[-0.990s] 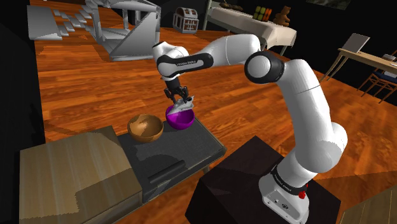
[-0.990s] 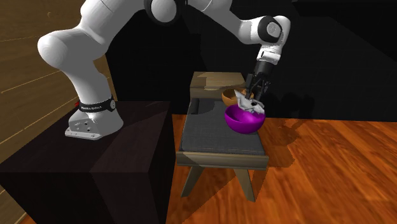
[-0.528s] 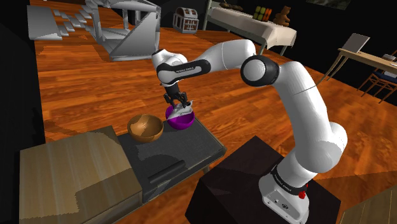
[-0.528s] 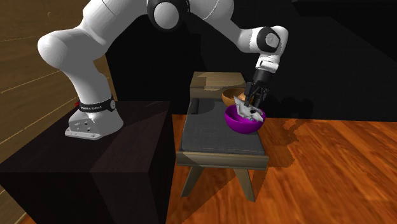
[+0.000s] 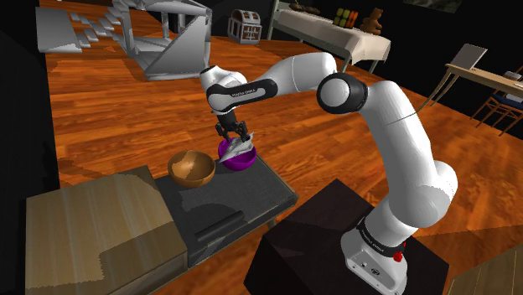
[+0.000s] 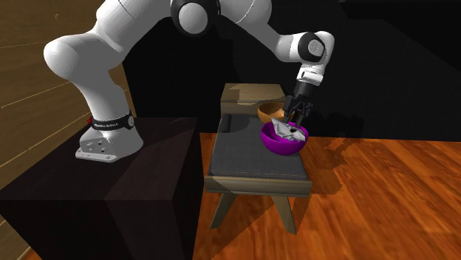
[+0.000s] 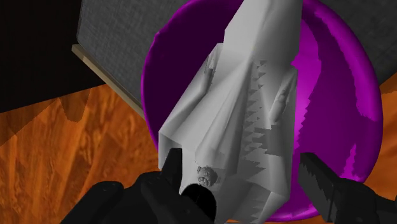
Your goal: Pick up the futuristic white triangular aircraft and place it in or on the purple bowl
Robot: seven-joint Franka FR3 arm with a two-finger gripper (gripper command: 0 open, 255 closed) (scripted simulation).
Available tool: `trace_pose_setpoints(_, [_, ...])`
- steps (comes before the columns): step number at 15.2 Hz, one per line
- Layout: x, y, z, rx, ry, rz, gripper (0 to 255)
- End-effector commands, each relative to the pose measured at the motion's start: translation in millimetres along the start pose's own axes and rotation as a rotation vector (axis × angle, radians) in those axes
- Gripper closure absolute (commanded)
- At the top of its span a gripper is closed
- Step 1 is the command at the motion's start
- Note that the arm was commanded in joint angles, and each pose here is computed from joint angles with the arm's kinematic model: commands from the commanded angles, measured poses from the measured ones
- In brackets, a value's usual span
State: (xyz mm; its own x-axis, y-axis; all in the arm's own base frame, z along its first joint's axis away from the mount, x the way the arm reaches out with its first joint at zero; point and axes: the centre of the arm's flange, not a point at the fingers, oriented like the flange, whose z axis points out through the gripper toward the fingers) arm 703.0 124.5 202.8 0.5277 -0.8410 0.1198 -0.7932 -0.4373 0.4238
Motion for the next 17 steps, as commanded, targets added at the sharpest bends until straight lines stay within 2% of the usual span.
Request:
trace_pose_setpoints(1, [0, 0, 0, 0.000, 0.000, 0.000, 0])
trace_pose_setpoints(5, [0, 0, 0, 0.000, 0.000, 0.000, 0])
trace_pose_setpoints(9, [0, 0, -50, 0.000, 0.000, 0.000, 0])
trace_pose_setpoints(17, [0, 0, -50, 0.000, 0.000, 0.000, 0])
